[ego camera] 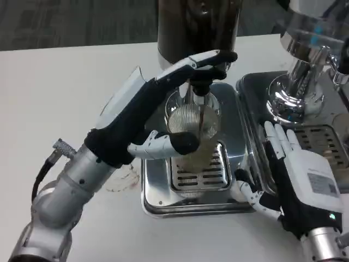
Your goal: Grasp the cup under the faucet to collect the drink, then remove the cup.
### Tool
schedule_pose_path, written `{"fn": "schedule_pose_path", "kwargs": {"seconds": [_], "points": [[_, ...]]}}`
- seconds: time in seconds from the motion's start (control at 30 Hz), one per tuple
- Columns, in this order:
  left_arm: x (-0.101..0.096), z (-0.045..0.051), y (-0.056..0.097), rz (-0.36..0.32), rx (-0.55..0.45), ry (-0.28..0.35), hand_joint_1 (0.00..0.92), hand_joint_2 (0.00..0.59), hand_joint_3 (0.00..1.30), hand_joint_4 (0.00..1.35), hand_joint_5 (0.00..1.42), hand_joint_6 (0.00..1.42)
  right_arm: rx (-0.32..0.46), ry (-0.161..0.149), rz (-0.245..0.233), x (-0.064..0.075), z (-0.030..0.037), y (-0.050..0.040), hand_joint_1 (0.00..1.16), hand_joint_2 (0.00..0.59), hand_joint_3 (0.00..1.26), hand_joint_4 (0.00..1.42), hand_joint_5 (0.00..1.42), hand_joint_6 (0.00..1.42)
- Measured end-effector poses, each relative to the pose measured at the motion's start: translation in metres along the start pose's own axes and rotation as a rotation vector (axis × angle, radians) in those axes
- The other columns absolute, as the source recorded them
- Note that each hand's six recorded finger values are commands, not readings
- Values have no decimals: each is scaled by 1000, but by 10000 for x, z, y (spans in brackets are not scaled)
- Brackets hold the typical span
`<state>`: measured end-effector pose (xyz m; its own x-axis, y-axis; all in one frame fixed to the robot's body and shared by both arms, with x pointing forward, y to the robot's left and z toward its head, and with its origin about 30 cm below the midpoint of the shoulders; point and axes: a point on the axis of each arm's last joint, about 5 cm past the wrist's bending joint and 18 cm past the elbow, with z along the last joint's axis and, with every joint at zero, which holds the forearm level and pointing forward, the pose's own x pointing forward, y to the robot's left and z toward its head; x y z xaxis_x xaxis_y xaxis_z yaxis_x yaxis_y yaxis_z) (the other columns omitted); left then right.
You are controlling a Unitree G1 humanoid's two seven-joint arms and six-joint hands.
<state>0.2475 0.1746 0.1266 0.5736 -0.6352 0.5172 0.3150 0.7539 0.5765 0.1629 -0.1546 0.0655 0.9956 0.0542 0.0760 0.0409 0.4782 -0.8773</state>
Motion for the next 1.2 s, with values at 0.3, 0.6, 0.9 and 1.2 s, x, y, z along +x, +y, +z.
{"fn": "schedule_pose_path", "kwargs": {"seconds": [0.3,0.6,0.9,1.2], "points": [[-12,62,-18,-71,131,-36,0,2,258,191,374,311,17,-6,7,2,-4,2,514,373,0,0,0,181],[-25,65,-30,-65,150,-34,0,3,259,181,361,307,158,-37,45,45,-38,4,554,259,0,0,0,147],[-41,67,-36,-43,149,-31,0,4,259,181,361,323,362,-116,115,282,-62,-21,593,197,0,0,0,108],[-45,66,-25,-30,143,-27,0,4,261,181,372,326,403,-116,170,478,-49,35,602,194,0,0,0,67]]}}
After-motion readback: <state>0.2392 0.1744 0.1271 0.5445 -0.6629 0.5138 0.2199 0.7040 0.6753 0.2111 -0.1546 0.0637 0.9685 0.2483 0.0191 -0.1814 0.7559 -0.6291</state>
